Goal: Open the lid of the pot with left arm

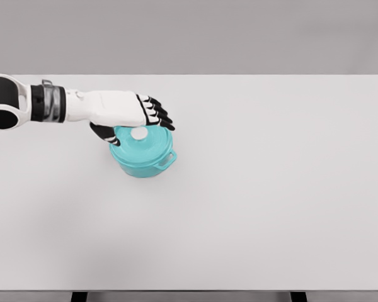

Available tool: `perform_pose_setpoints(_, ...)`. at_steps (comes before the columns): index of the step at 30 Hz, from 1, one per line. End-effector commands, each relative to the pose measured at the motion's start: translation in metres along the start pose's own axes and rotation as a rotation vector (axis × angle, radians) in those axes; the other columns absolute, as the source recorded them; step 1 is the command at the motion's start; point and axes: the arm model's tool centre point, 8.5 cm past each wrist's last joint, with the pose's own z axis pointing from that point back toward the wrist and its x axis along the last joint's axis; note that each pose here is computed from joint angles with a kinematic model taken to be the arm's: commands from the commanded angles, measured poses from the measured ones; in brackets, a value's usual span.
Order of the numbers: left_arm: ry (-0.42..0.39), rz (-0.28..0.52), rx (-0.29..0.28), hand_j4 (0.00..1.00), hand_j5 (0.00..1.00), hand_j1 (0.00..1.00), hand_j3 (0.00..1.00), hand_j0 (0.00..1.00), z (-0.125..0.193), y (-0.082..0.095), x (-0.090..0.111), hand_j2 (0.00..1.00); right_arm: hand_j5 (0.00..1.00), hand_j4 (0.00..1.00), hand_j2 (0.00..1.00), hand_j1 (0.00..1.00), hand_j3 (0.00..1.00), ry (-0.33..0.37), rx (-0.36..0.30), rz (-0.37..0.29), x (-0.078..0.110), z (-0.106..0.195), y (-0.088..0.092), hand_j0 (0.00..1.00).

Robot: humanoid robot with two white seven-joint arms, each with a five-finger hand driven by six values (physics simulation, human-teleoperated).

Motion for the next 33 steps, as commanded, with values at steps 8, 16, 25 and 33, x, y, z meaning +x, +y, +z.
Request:
perform_pose_setpoints(8,-0.016,0.003,-0.048,1.00,1.00,1.00,1.00,1.00,-0.013,-0.013,0.004,1.00,1.00,1.00,1.00,1.00,1.00,0.000,0.000,0.000,0.000,0.000,0.000,1.00)
perform_pose_setpoints(16,0.006,-0.001,-0.063,1.00,1.00,1.00,1.00,1.00,-0.017,-0.015,-0.004,1.00,1.00,1.00,1.00,1.00,1.00,0.000,0.000,0.000,0.000,0.000,0.000,1.00)
perform_pose_setpoints(25,0.008,-0.007,-0.056,0.99,0.99,0.99,0.99,0.99,-0.014,-0.011,-0.004,0.99,1.00,1.00,1.00,1.00,1.00,0.000,0.000,0.000,0.000,0.000,0.000,1.00)
perform_pose_setpoints(33,0.038,-0.005,-0.065,0.99,0.99,0.99,0.99,0.99,-0.010,-0.007,-0.009,0.99,1.00,1.00,1.00,1.00,1.00,0.000,0.000,0.000,0.000,0.000,0.000,1.00)
